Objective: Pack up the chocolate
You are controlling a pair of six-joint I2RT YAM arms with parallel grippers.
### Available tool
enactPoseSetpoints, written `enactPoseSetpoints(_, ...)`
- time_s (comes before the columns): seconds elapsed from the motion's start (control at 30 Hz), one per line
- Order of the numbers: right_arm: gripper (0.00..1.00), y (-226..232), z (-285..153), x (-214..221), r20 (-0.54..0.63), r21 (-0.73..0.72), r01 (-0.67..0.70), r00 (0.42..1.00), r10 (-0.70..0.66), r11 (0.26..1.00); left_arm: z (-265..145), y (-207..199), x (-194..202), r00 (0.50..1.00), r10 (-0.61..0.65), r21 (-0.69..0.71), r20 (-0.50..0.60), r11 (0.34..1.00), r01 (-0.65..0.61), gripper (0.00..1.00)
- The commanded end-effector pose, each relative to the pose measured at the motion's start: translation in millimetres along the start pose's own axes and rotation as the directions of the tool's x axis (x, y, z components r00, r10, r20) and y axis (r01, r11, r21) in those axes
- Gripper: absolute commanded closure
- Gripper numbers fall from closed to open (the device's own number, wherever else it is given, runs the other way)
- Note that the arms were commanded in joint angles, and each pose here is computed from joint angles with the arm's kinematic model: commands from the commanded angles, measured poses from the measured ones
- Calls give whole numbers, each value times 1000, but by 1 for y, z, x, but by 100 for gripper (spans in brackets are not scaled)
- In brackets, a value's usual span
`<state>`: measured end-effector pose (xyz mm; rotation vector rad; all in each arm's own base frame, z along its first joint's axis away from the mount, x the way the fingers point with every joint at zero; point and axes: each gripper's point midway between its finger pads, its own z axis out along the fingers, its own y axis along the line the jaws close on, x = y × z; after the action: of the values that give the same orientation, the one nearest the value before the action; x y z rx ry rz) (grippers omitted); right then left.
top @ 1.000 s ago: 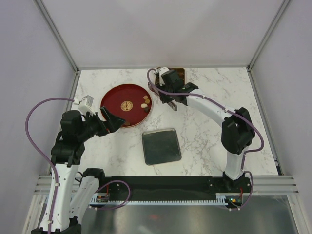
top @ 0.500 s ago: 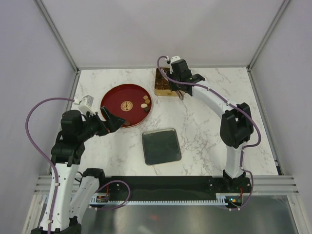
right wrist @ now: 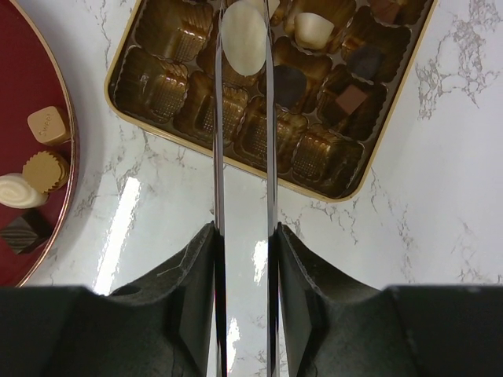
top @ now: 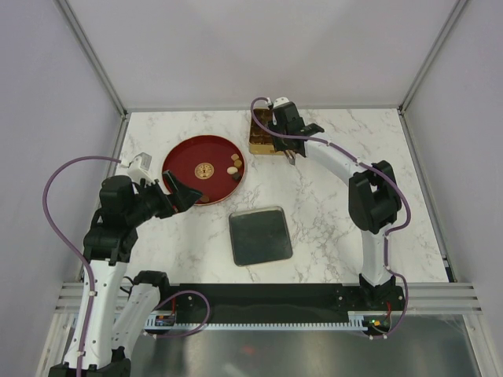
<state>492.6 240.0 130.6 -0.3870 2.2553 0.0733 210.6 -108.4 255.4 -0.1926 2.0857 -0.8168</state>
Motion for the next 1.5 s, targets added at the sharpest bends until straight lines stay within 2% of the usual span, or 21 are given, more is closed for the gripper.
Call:
enactPoseSetpoints(0.0, 59, -6, 3, -11, 49, 24, -2, 999, 0, 1000, -5, -5, -13, 998, 43, 3, 45, 999, -43, 2)
enactPoseSetpoints(0.8, 52, -6, -7, -25, 84, 11, -1, 996, 0, 1000, -8, -11, -16, 998, 41, 19, 53, 999, -42, 2)
enactPoseSetpoints(1.07, 53, 5, -45, -47, 147, -60, -20, 989, 29, 998, -17, -19, -17, 996, 44, 43, 71, 998, -47, 2)
enactPoseSetpoints(1.13, 54, 12, -52, -44, 146, -80, -11, 989, 22, 997, -19, -22, -18, 996, 40, 51, 75, 998, -44, 2)
enactPoseSetpoints(1.27, 53, 54, -77, -36, 149, -185, 64, 988, -36, 981, -25, -28, -17, 996, 38, 71, 85, 996, -44, 2)
enactPoseSetpoints(1.33, 53, 86, -85, -16, 123, -295, 111, 989, -78, 949, -28, -30, -17, 995, 35, 76, 90, 996, -42, 2)
enactPoseSetpoints(1.47, 53, 132, -103, 16, 125, -422, 249, 968, -216, 872, -31, -31, -15, 995, 37, 80, 93, 996, -44, 2)
